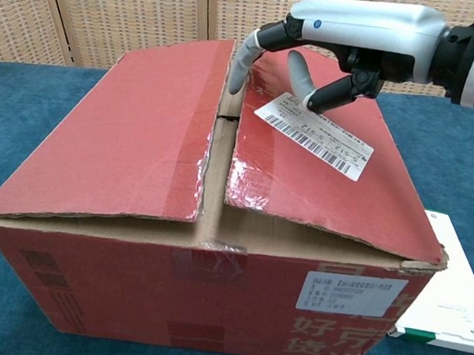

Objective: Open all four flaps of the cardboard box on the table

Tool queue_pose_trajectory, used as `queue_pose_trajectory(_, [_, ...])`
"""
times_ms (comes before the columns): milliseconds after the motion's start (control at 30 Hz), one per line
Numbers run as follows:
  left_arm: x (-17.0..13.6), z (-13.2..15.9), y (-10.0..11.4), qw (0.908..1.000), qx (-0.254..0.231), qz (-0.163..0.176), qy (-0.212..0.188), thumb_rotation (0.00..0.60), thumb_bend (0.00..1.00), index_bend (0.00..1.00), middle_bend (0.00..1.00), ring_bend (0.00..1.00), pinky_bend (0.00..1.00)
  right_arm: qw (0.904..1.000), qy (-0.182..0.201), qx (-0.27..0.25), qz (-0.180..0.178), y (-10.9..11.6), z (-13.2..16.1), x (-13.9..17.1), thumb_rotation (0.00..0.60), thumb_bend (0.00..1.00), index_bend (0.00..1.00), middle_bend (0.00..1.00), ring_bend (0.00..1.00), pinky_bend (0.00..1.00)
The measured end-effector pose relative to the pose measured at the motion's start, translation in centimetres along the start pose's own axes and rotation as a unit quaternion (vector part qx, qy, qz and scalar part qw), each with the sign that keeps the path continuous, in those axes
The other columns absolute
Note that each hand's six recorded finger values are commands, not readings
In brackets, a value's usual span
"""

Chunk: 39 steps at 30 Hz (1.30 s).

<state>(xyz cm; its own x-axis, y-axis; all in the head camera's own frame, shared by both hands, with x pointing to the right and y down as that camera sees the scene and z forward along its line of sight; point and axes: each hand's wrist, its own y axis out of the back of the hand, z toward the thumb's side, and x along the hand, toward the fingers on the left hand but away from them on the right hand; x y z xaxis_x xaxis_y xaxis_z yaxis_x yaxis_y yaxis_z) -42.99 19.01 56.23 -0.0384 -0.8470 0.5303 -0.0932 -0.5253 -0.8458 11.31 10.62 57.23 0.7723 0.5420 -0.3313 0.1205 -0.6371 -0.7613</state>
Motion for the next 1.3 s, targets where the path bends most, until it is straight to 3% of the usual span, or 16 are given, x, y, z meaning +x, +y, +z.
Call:
queue_pose_trajectory(467, [0.0, 0.0, 0.1, 1.0, -0.003, 0.0, 0.0, 0.514, 0.27, 0.11, 0.02, 0.0, 0.0, 0.9997, 0.0, 0.02, -0.01, 0.4, -0.4, 0.5, 0.6, 1.0, 0.39, 0.35, 0.0, 0.0])
queue_pose_trajectory(1300, [0.0, -0.1, 0.3, 0.9999, -0.008, 0.008, -0.004, 0.514, 0.27, 0.11, 0.02, 0.0, 0.0, 0.9972, -0.007, 0.073, -0.015, 5.8, -0.8, 2.6, 0.6, 1.0, 0.39, 0.37, 0.0, 0.0])
